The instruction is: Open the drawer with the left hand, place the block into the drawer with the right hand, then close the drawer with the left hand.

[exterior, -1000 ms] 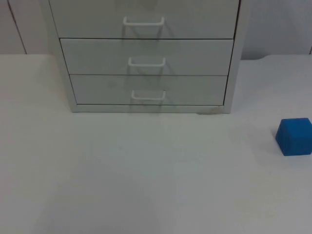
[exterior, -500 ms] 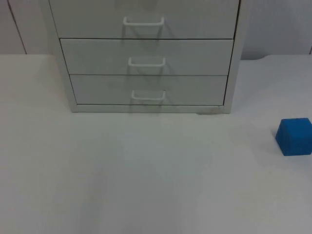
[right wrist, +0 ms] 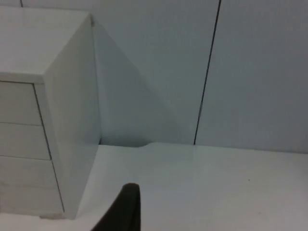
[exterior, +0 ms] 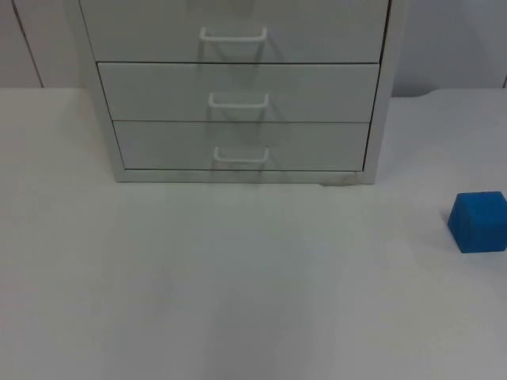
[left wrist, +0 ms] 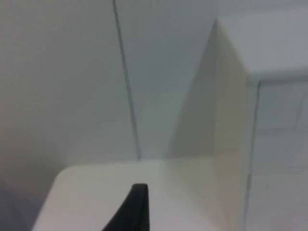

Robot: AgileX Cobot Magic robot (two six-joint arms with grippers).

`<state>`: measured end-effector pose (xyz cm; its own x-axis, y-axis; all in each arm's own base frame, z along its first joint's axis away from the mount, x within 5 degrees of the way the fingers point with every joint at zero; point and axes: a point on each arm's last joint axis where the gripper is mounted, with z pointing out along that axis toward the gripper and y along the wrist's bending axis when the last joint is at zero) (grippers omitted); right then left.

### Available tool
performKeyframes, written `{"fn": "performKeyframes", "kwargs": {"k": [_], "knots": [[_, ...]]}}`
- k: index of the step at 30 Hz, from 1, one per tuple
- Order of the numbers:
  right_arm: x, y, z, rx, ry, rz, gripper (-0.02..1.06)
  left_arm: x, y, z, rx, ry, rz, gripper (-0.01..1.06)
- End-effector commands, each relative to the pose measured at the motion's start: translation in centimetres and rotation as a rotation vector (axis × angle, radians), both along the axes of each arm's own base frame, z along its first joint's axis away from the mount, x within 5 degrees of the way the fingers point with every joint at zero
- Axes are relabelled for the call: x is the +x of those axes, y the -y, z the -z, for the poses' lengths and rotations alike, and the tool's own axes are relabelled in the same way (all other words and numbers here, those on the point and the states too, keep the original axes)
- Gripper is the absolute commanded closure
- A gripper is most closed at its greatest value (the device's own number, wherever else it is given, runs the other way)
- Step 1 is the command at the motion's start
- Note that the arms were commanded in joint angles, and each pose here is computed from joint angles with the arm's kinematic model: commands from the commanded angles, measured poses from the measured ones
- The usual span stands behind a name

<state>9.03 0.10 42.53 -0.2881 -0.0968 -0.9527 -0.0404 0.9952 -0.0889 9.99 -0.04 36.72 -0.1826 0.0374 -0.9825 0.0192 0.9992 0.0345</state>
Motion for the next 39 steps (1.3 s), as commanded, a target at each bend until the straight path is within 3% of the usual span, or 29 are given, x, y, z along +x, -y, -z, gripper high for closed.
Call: {"fn": "performKeyframes", "kwargs": {"k": [1, 3, 8, 11, 15, 19, 24, 26, 30, 31, 33, 36, 37, 39], "knots": [[1.8, 0.1, 0.1, -0.012, -0.016, -0.004, -0.01, 0.6, 0.2, -1.0, -0.066, 0.052, 0.019, 0.0], [4.0, 0.1, 0.7, 0.015, -0.064, -0.011, -0.01, 1.6, 0.3, -1.5, -0.064, 0.031, 0.036, 0.0], [8.3, 0.0, 2.5, 0.003, -0.179, -0.051, -0.01, 4.4, 0.5, -2.3, -0.004, -0.047, 0.091, 0.0], [10.1, -0.4, 3.1, 0.069, -0.197, -0.072, -0.01, 6.6, 0.6, -2.5, -0.004, -0.105, 0.108, 0.0], [10.1, -0.6, 2.7, 0.1, -0.174, -0.092, -0.01, 8.8, 1.2, -1.9, 0.003, -0.137, 0.147, 0.0], [10.0, -0.6, 2.8, 0.084, -0.182, -0.101, -0.01, 11.1, 3.0, 0.1, 0.012, -0.233, 0.233, 0.0], [10.0, -0.7, 2.9, 0.057, -0.191, -0.115, -0.01, 14.6, 7.1, 4.2, 0.107, -0.374, 0.396, 0.0], [10.0, -0.7, 2.9, 0.054, -0.191, -0.116, -0.01, 14.9, 7.6, 4.7, 0.123, -0.392, 0.414, 0.0], [10.0, -0.7, 2.9, 0.025, -0.188, -0.128, -0.01, 16.5, 11.6, 8.7, 0.278, -0.473, 0.549, 0.0], [10.0, -0.7, 2.9, 0.025, -0.188, -0.128, -0.01, 16.5, 11.6, 8.7, 0.278, -0.473, 0.549, 0.0], [10.0, -0.7, 2.9, 0.018, -0.188, -0.131, -0.01, 16.7, 12.9, 9.9, 0.366, -0.494, 0.605, 0.0], [10.0, -0.7, 2.9, 0.017, -0.193, -0.133, -0.01, 16.4, 14.6, 11.5, 0.565, -0.502, 0.714, 0.0], [10.0, -0.7, 2.9, 0.017, -0.193, -0.133, -0.01, 16.4, 14.6, 11.5, 0.565, -0.502, 0.714, 0.0], [10.0, -0.7, 2.9, 0.015, -0.193, -0.134, -0.01, 15.9, 15.7, 12.4, 0.76, -0.489, 0.815, 0.0]]}}
